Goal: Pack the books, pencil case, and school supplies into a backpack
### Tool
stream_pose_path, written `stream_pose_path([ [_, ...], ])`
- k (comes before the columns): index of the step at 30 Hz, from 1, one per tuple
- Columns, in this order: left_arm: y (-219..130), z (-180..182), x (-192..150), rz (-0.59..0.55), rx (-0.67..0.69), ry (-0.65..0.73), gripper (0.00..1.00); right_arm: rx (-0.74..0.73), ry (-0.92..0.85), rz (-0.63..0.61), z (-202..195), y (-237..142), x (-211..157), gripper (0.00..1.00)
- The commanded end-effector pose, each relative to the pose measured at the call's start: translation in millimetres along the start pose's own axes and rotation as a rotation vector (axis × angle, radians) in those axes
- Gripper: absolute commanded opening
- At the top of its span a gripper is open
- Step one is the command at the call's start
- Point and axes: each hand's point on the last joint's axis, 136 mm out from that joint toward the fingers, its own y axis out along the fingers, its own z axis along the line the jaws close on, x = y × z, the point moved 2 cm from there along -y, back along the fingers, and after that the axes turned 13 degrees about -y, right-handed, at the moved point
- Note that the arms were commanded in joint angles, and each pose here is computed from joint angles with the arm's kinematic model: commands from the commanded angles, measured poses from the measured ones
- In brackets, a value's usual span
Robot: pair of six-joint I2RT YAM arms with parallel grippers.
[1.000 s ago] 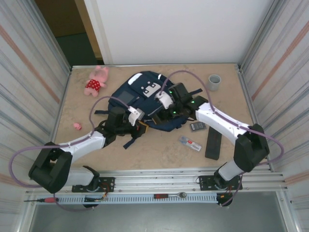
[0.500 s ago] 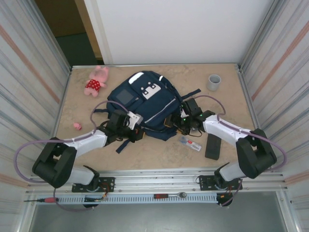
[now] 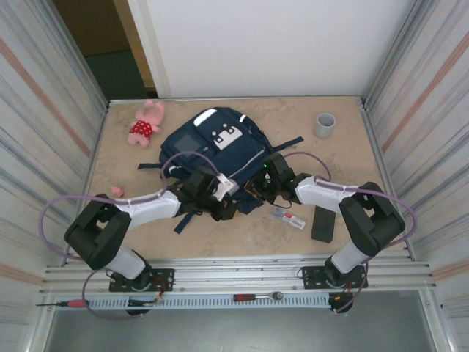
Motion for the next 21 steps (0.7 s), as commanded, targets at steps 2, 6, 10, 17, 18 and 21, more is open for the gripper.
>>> stream_pose_path([
  [2, 0, -53, 3, 0.043, -0.157, 0.151, 0.21, 0.124, -0.049, -0.056, 39, -1, 23, 0.18],
  [6, -16, -36, 13, -0.047, -0.083, 0.136, 0.41, 0.131, -0.186, -0.025, 42, -14, 22, 0.19],
  [10, -46, -19, 20, -0.139, -0.027, 0.215, 0.64, 0.141, -0.37, 0.044, 43, -34, 20, 0.17],
  [17, -83, 4, 30, -0.227, 0.245, 0.591, 0.75, 0.219, -0.505, 0.128, 51, -54, 21, 0.13],
  [18, -87, 11, 34, -0.231, 0.273, 0.601, 0.75, 0.23, -0.507, 0.132, 51, -55, 22, 0.13],
  [21, -91, 26, 39, -0.232, 0.355, 0.663, 0.77, 0.243, -0.523, 0.144, 53, -60, 23, 0.12],
])
